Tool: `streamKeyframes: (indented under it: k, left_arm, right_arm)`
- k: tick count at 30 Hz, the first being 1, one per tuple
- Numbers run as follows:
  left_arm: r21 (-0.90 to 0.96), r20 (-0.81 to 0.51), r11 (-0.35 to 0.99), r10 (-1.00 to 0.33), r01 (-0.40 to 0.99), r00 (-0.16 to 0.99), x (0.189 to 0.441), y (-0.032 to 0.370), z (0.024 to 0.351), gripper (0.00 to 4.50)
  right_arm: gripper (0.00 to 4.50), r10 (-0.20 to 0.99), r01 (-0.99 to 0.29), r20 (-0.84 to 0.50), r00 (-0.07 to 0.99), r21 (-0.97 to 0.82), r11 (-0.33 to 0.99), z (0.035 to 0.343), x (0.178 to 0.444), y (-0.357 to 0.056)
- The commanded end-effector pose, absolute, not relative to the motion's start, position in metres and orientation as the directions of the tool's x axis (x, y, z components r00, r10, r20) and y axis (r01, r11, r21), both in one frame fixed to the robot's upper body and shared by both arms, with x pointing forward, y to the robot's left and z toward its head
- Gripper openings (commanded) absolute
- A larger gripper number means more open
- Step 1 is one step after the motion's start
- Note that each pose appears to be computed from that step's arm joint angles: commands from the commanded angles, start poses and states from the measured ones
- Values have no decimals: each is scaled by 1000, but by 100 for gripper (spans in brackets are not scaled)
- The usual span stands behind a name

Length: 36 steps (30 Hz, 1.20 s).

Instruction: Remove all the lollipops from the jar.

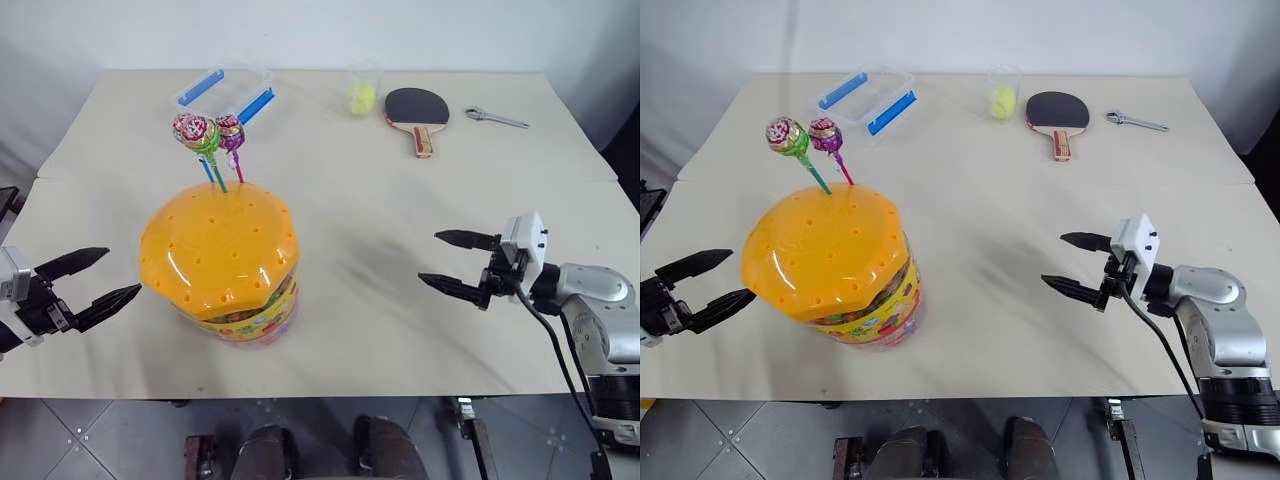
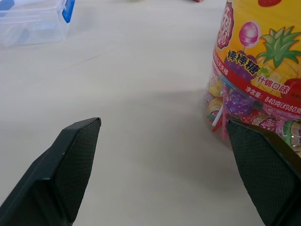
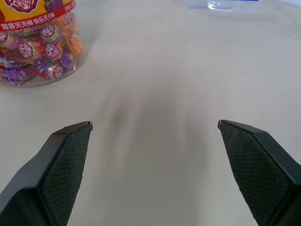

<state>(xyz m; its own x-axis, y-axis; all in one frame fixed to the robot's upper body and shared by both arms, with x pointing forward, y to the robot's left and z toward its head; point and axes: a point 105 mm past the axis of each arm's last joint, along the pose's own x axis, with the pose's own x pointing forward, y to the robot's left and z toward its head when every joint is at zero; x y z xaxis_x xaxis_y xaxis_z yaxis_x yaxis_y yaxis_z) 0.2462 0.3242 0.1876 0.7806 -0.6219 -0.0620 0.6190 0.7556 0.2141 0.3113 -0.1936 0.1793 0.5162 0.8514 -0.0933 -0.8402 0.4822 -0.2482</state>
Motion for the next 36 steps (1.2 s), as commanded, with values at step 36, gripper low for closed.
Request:
streamKeyframes:
  k: [36]
  left_arm:
    - [385, 50, 296, -952, 874, 300, 289, 226, 329, 450]
  right_arm:
    - [448, 969, -897, 134, 210, -367, 245, 291, 271, -151]
